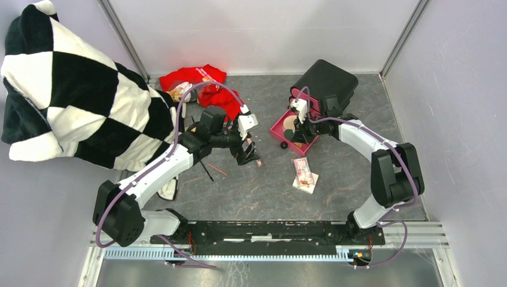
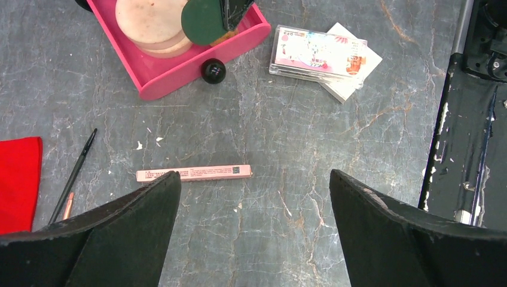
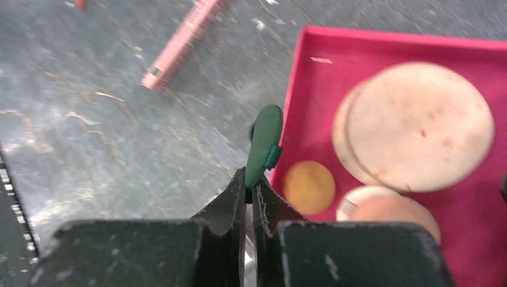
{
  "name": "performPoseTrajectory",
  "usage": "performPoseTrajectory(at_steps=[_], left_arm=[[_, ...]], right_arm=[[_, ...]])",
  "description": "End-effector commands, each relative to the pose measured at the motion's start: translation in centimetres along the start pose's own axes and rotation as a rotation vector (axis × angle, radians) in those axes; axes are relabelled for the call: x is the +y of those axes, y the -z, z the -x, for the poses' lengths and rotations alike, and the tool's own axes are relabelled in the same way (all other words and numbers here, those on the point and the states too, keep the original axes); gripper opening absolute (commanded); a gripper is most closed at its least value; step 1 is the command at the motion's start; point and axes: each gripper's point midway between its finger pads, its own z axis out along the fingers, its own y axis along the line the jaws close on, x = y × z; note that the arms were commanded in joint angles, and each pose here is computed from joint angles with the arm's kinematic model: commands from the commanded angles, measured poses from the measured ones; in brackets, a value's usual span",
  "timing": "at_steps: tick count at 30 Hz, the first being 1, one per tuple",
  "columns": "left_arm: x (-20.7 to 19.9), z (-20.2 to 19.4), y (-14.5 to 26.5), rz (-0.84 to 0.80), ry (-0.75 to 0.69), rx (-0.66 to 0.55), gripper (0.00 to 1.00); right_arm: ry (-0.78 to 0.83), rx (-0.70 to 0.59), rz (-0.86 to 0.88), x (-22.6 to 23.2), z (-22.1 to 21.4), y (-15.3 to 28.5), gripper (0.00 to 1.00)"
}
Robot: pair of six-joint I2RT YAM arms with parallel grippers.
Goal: Organize the makeup
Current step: Place the makeup tool in the drawer.
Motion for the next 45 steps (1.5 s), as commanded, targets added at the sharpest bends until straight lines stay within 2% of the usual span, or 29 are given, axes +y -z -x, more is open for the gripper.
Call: performPoseTrajectory(at_steps=[1, 10, 22, 35, 39, 45], left_arm=[[0.1, 1.0, 0.3, 0.007, -0.075, -0.035, 1.0], [0.2, 0.7, 0.5, 0.015, -0.081, -0.027, 1.0], [0.2, 0.4, 0.4, 0.016, -0.085, -0.02, 1.0], [0.2, 0.0, 0.2, 0.011, -0.081, -0.006, 1.0], [0.2, 0.0, 0.1, 0.008, -0.08, -0.003, 1.0], [0.2, -0.1, 0.2, 0.008, -0.082, -0.001, 1.0]], right_arm=[[0.044, 0.135, -0.227, -4.2, -1.5, 1.4, 0.0], [0.036, 0.207, -0.325, -6.5, -2.8, 2.9, 0.0], [0.008, 0.259, -0.341, -8.1, -4.0, 3.3, 0.0], [0.016, 0.259, -0.369, -9.0, -3.1, 3.8, 0.38], [0.036, 0.24, -0.396, -9.0, -2.0, 4.7, 0.44], [0.053, 0.223, -0.411, -8.8, -0.9, 5.5, 0.45]])
